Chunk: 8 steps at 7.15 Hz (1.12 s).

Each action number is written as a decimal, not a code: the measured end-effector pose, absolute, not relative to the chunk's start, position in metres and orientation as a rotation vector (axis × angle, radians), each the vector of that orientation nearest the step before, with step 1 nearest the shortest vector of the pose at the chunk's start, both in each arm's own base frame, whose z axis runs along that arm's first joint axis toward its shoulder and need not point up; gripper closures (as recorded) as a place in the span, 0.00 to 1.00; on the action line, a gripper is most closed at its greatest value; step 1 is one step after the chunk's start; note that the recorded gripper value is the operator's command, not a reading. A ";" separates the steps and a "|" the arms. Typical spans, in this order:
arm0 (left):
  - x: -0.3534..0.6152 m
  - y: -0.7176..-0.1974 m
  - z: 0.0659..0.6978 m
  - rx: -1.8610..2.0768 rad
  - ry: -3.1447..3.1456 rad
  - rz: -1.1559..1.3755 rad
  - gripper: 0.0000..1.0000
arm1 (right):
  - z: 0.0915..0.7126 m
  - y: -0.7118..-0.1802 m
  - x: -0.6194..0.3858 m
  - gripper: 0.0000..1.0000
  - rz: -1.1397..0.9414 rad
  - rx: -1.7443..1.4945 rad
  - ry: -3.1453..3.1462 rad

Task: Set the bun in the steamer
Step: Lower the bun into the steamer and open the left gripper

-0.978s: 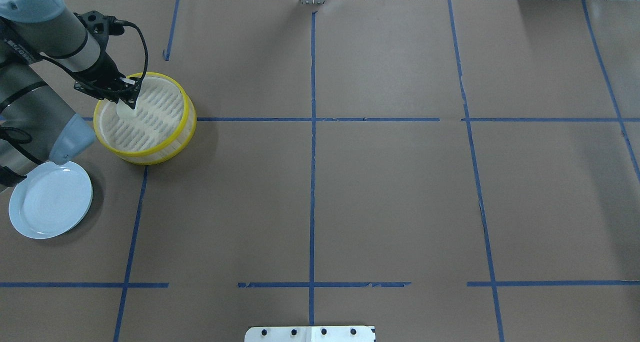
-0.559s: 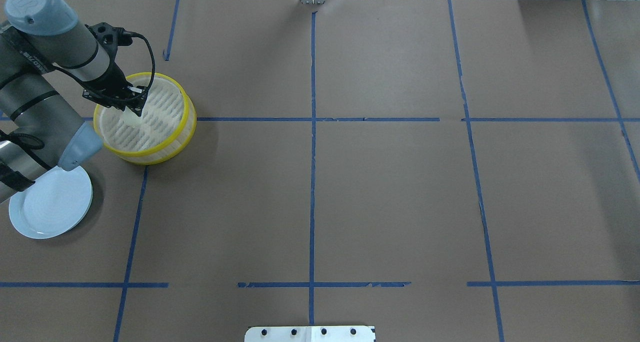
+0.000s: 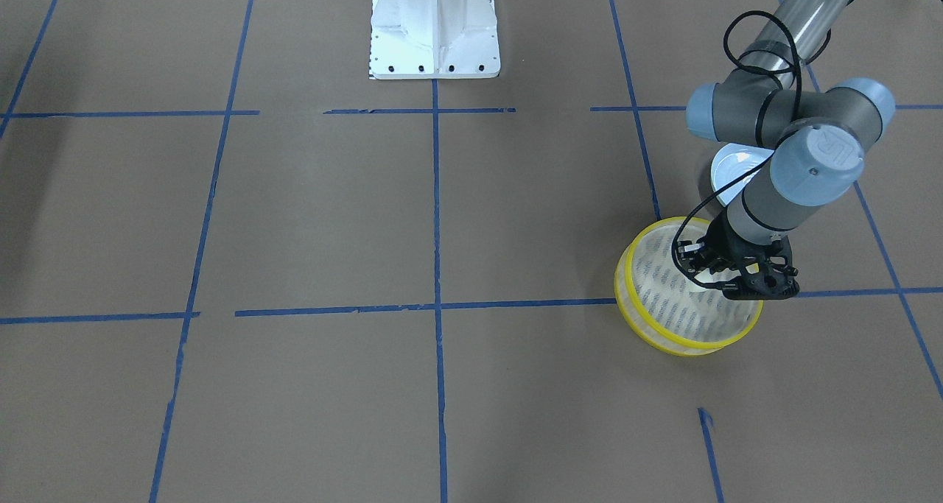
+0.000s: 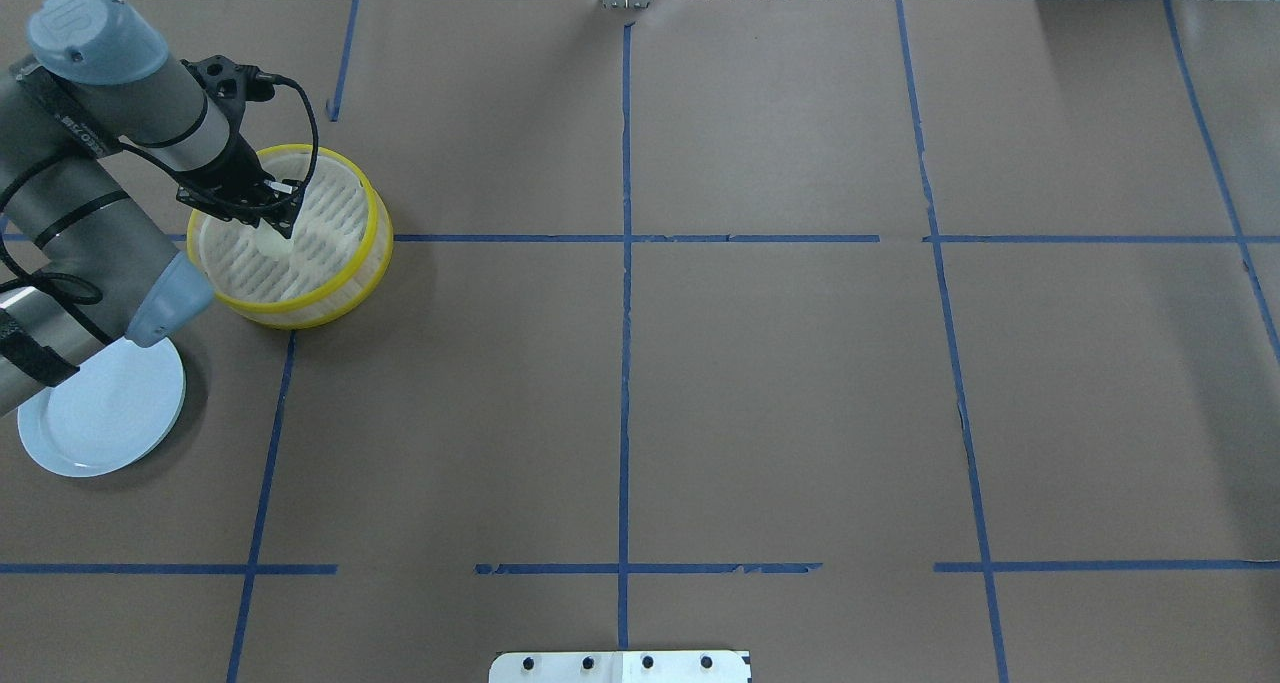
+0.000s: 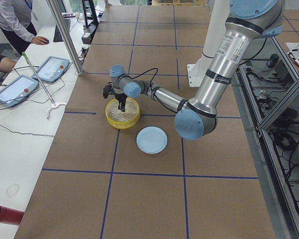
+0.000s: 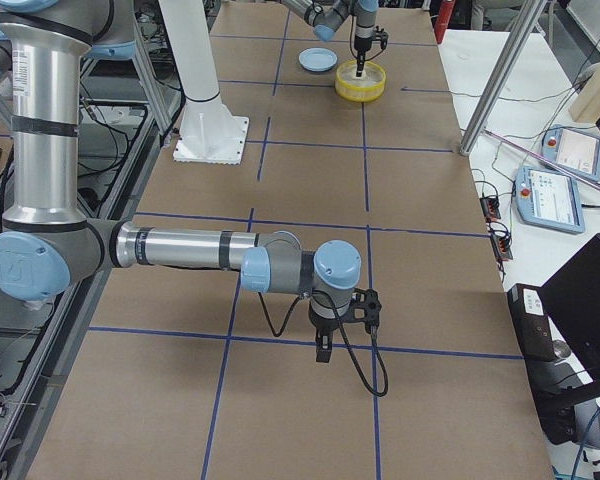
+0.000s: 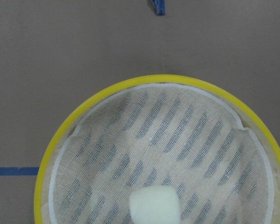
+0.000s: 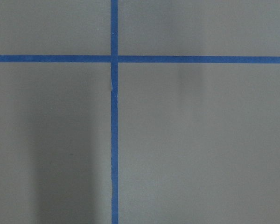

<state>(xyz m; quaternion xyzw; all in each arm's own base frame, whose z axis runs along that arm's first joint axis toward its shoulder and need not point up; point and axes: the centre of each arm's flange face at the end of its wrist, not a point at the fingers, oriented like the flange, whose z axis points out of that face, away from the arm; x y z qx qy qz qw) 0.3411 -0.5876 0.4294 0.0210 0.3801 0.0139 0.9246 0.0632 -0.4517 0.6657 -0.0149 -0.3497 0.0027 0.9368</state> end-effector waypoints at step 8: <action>0.356 -0.583 0.434 0.046 0.789 0.055 0.00 | 0.666 -0.452 0.063 0.00 0.006 -0.030 -0.714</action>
